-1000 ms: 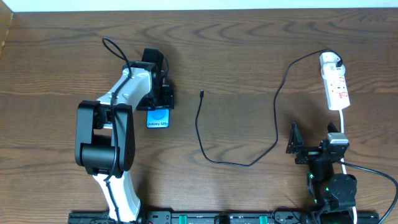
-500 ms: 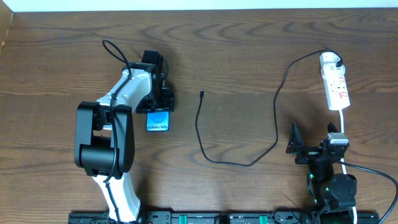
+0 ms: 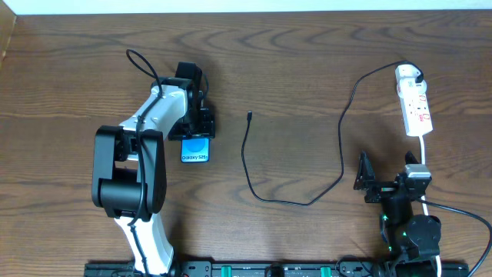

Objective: Plug charger to phone and switch on socket
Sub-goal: 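Close the left gripper on the phone's sides, then lift the phone with the left gripper and tilt it rightward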

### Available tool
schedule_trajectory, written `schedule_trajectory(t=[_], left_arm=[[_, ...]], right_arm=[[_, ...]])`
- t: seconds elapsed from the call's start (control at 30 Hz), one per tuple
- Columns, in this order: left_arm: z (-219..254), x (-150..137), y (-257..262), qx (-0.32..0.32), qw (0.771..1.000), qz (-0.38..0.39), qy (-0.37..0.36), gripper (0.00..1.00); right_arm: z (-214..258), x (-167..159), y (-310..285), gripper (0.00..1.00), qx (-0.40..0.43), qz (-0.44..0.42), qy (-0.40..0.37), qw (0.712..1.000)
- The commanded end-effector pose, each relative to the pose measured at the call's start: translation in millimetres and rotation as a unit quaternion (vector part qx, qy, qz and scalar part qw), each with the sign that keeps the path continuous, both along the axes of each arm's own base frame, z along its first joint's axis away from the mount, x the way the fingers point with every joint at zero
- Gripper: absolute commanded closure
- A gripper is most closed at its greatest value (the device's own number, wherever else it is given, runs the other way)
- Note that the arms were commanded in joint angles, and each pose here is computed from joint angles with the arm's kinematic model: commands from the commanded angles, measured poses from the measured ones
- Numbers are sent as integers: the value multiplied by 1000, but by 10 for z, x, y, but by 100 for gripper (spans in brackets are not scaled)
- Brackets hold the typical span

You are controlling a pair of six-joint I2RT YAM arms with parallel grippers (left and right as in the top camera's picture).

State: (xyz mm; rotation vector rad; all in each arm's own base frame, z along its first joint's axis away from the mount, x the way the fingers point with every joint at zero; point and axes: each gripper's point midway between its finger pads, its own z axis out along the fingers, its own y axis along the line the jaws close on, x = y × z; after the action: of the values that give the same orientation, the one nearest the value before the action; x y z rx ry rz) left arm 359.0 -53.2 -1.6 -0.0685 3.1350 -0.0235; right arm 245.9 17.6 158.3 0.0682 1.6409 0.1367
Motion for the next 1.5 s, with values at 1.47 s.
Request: schedule_trajectory(t=[1.47], left_arm=[[558,-129,-755,-227,974,22,3,26]], right_arm=[[-9,-1,-13,1,-1,-2,1,1000]])
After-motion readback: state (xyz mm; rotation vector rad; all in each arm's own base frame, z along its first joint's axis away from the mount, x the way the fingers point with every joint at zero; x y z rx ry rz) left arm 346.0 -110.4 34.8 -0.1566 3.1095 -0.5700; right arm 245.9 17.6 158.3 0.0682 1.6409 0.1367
